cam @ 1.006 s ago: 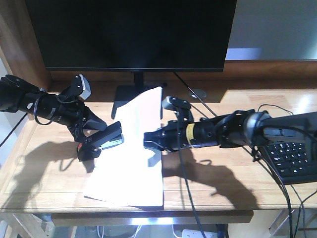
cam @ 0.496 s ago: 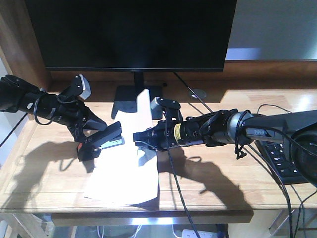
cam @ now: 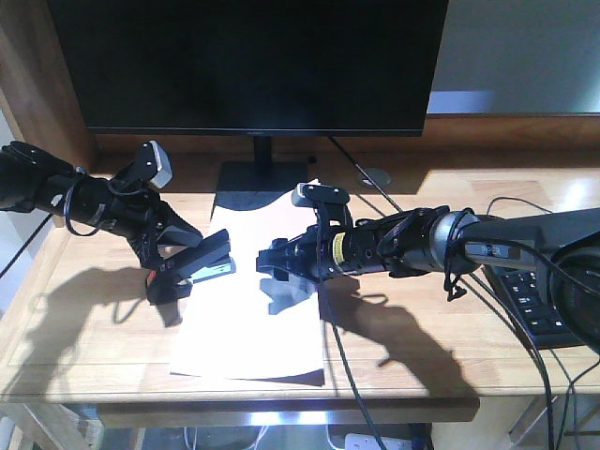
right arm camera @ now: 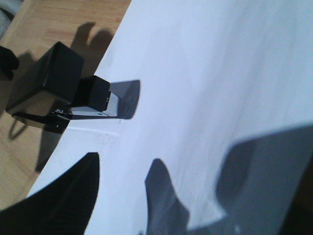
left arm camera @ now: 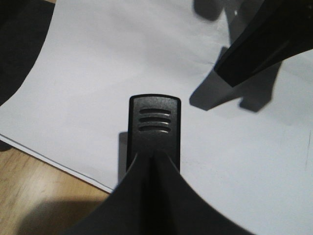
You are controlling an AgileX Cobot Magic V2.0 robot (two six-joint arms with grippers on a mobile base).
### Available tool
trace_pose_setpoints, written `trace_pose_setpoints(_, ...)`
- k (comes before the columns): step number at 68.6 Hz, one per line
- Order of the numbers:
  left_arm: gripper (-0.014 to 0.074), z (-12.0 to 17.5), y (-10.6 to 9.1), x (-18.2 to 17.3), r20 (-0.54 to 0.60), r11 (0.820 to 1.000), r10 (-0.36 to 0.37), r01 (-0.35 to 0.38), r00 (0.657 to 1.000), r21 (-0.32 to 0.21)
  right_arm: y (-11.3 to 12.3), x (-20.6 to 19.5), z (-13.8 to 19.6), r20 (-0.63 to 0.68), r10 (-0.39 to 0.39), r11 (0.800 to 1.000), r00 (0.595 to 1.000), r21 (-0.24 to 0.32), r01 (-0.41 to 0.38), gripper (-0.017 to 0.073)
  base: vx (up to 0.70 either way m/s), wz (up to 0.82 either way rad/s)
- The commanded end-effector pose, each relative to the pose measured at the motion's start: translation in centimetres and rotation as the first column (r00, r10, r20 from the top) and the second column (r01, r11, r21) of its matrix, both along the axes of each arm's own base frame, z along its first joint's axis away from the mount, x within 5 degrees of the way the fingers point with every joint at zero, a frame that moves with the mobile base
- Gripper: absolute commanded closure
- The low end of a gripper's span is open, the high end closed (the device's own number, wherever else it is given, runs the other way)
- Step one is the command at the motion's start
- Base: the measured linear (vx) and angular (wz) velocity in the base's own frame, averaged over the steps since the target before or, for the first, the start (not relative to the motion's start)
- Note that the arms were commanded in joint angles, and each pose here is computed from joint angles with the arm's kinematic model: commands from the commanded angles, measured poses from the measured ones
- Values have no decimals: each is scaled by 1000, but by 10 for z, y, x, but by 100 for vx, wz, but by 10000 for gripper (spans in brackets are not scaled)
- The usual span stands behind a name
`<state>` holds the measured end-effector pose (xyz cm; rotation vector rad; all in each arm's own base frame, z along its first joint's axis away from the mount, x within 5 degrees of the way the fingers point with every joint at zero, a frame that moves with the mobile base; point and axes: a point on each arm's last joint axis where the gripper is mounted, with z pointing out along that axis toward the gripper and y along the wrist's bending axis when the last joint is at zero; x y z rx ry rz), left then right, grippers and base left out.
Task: Grab stapler and paper to desk for stapling
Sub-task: 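Open the right gripper and withdraw it away from the paper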
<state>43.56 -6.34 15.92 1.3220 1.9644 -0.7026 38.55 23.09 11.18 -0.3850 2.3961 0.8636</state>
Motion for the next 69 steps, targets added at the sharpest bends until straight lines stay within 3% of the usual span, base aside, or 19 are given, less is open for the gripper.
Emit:
trace_pose_setpoints(1, 600, 37, -6, 0, 69, 998, 5, -1, 998, -58, 3, 8, 37, 99, 0, 999, 995, 46, -5, 43, 0, 0)
trace_pose_setpoints(10, 600, 37, -6, 0, 69, 998, 5, -1, 998, -58, 3, 13, 41, 129, -8, 1000, 992, 31, 4, 41, 0, 0)
trace_pose_setpoints(23, 600, 37, -6, 0, 69, 998, 5, -1, 998, -58, -10, 22, 41, 228, -53, 988, 972, -130, 84, 41, 0, 0)
trace_pose_setpoints(41, 600, 37, -6, 0, 69, 998, 5, -1, 998, -58, -19, 27, 51, 316, -86, 965, 945, -211, 159, 41, 0, 0)
trace_pose_setpoints(50, 600, 37, -6, 0, 69, 998, 5, -1, 998, -58, -27, 30, 64, 364, -130, 951, 922, -219, 221, 41, 0, 0)
trace_pose_setpoints(69, 600, 37, -6, 0, 69, 998, 5, -1, 998, -58, -58, 21, 115, 451, -164, 944, 877, -186, 272, 41, 0, 0)
